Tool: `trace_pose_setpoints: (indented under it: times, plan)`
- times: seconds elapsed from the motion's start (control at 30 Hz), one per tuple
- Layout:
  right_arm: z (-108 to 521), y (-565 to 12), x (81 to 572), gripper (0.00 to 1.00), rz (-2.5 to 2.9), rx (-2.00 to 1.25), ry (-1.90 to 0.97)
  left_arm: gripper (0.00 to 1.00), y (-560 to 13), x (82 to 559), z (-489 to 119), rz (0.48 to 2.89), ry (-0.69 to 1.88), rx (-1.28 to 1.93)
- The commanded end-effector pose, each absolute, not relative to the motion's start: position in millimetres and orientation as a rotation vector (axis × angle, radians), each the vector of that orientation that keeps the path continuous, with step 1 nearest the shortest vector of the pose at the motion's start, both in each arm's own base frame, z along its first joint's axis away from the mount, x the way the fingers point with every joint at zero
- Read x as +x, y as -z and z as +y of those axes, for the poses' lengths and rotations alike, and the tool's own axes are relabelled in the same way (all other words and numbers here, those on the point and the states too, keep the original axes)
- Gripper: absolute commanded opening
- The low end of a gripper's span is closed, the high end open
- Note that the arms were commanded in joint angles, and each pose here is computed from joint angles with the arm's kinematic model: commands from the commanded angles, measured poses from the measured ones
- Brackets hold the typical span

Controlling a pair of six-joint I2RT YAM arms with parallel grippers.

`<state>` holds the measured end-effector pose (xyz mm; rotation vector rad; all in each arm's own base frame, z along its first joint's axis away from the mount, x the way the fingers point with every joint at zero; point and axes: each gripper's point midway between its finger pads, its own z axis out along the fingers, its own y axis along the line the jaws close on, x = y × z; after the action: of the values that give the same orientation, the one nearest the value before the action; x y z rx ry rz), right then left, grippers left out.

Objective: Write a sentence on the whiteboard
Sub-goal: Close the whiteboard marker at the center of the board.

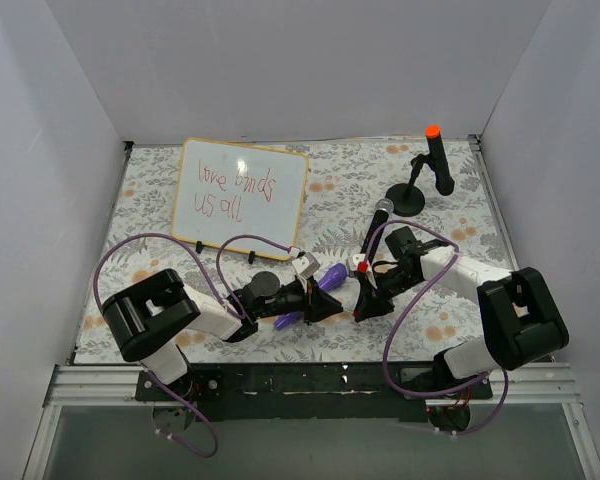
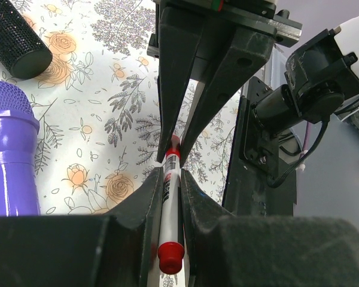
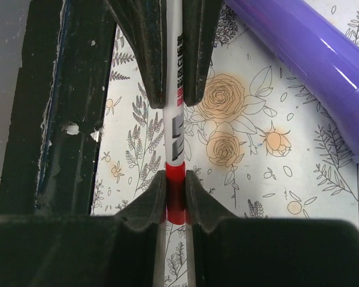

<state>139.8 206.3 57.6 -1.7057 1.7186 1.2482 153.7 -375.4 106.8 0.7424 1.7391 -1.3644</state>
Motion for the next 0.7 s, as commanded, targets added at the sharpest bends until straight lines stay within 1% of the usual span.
trace_pose_setpoints:
  times: [0.0, 0.07, 0.1, 0.13, 0.3, 0.67]
  plan:
    - [214, -67, 144, 0.12, 1.662, -1.699, -1.273, 0.0, -115, 153, -375, 1.685, 1.362, 0.757]
    - [215, -69, 144, 0.1, 1.658, -1.7, -1.276, 0.0, -114, 152, -375, 1.684, 1.361, 0.762]
    - [215, -70, 143, 0.05, 1.661, -1.698, -1.284, 0.0, -113, 153, -376, 1.688, 1.36, 0.762]
    - [215, -71, 143, 0.01, 1.66, -1.697, -1.288, 0.0, -114, 152, -377, 1.683, 1.363, 0.77]
    - [222, -96, 137, 0.01, 1.588, -1.677, -1.396, 0.0, -107, 146, -389, 1.679, 1.357, 0.843]
    - [227, -119, 134, 0.01, 1.466, -1.671, -1.393, 0.0, -103, 144, -426, 1.62, 1.4, 0.898]
